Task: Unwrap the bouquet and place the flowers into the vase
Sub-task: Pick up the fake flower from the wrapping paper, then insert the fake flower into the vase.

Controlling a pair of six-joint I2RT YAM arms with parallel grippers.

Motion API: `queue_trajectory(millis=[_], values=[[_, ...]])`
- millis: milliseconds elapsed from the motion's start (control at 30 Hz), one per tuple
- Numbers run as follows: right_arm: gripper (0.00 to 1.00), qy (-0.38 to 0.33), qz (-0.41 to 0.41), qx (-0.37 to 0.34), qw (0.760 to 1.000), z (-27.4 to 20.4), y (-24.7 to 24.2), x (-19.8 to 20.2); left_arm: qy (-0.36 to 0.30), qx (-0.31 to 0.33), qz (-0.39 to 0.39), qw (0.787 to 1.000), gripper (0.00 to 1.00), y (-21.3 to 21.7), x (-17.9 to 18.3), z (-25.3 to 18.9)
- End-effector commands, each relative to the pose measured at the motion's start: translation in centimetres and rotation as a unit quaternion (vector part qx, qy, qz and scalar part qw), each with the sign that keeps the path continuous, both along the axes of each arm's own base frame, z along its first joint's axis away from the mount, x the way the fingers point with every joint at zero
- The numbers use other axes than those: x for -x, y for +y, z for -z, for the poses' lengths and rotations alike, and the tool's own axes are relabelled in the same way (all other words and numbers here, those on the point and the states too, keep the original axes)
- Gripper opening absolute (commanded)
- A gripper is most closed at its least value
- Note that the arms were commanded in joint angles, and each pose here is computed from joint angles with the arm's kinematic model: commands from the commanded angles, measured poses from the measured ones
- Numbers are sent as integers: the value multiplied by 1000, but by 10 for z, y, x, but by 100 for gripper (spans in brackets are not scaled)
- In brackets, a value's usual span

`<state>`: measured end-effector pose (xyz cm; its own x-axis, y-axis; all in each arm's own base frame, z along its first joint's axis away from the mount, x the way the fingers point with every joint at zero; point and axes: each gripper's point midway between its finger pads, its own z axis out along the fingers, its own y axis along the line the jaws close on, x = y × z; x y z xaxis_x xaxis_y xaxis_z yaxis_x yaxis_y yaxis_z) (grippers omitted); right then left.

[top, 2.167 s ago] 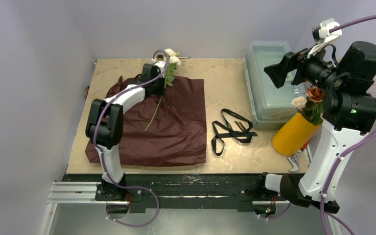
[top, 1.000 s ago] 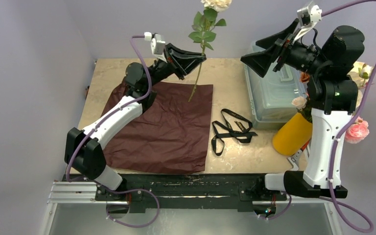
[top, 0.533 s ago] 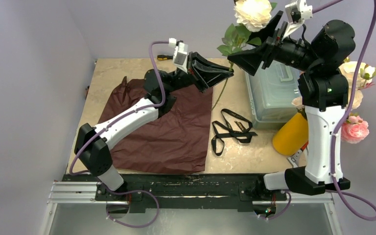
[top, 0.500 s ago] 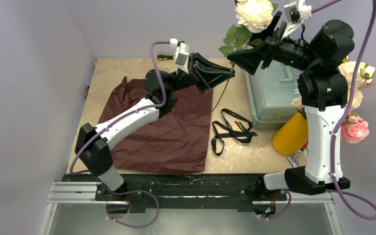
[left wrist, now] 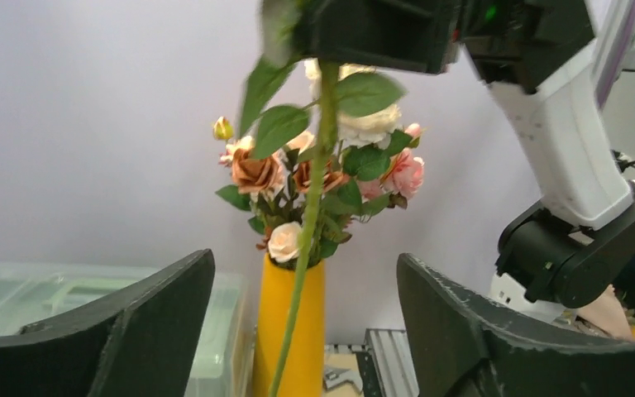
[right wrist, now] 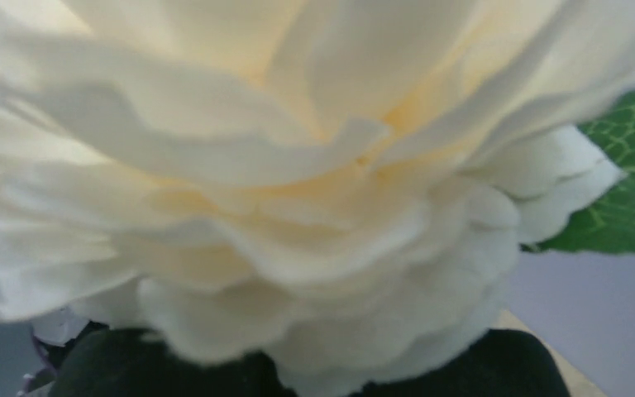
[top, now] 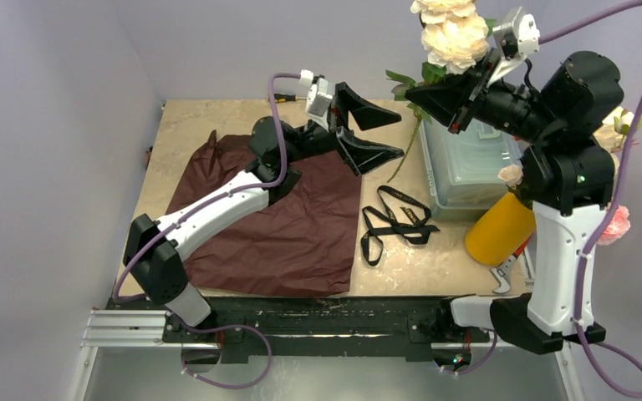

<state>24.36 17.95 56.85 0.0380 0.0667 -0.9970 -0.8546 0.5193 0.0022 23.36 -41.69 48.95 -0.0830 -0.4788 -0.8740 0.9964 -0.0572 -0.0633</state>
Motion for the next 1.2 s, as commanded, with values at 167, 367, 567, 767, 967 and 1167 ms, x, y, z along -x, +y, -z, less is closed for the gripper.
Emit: queue_trajectory(millis=[167,367,567,767,967,1167], values=[[0,-90,161,91,979,-5,-63,49,30,-53,-80,995,100,44,-31,21],[0,-93,231,164,954,7,-97,67,51,-72,-110,990,100,59,-44,43],[0,-92,297,215,926,14,-128,77,60,-75,-118,988,100,68,-43,54],[0,-72,365,237,897,24,-155,67,55,-79,-127,987,100,74,-47,55],[0,-83,399,238,882,14,-167,57,57,-79,-124,988,100,74,-51,57],[0,-93,404,225,882,2,-166,48,61,-81,-125,987,100,74,-55,60]])
